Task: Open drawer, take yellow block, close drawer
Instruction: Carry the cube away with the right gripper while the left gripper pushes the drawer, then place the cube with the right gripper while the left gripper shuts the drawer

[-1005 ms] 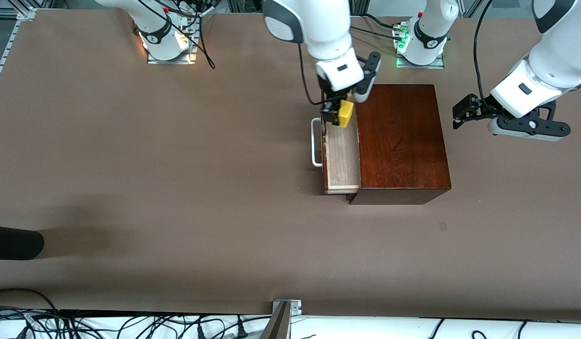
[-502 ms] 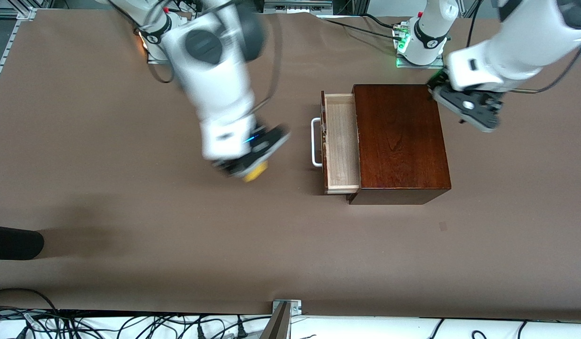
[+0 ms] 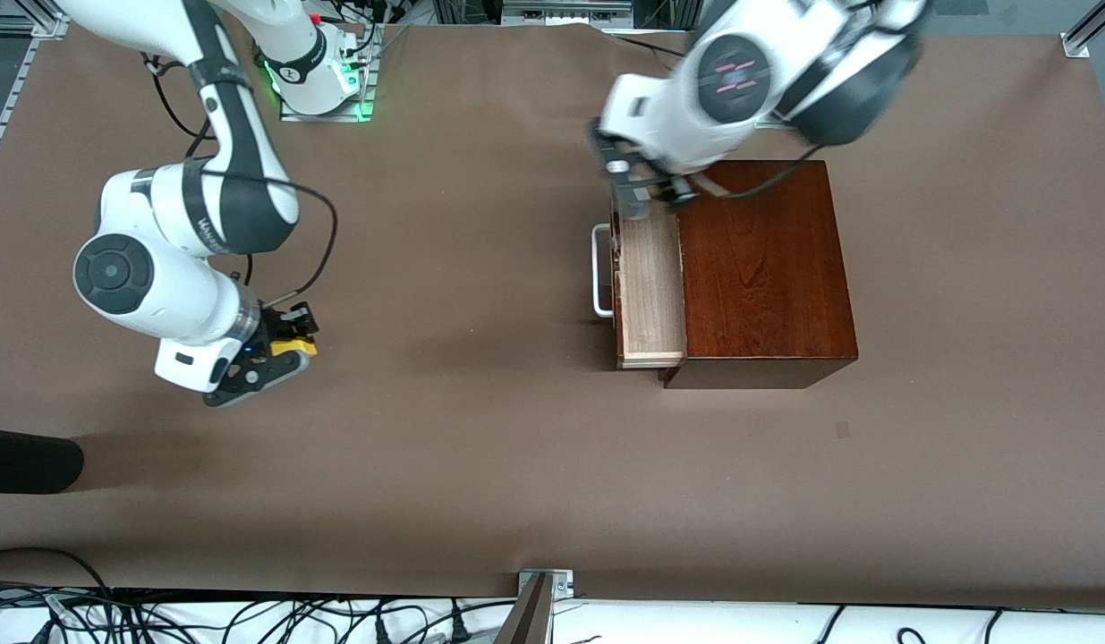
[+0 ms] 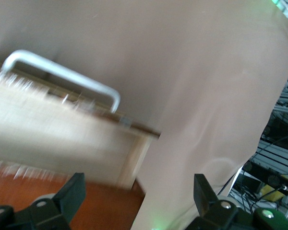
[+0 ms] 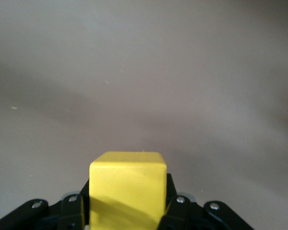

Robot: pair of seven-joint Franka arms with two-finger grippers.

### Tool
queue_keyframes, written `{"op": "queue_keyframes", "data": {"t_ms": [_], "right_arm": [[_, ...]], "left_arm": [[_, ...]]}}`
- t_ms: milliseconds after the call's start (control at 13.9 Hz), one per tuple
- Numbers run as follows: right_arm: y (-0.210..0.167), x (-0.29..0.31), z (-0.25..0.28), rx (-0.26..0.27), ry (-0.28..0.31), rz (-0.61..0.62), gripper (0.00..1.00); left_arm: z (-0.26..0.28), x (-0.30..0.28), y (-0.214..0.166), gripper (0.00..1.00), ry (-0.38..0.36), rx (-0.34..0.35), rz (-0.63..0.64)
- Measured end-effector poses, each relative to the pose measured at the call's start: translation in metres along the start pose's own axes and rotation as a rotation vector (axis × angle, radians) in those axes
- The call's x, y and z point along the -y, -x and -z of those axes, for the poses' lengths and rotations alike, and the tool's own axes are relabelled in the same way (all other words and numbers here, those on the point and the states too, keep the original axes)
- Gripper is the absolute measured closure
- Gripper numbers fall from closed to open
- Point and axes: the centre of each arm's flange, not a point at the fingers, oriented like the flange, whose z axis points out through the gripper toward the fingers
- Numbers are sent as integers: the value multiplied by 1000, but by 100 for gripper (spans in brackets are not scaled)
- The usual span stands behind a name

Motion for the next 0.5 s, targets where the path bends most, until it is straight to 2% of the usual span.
{"op": "queue_keyframes", "data": {"t_ms": [72,215,502], "right_arm": [[12,-7,-14,15,-7,-32,44],[31,-15,-40,53,-20,-101,44],[61,-31,-102,37,-14,-194,44]], "left_arm": [[-18,1,-22,0,-8,8,-32],[-56,3,-65,0,-129,8,-113],[-130,2,-121,0,-267,2,-359]]}}
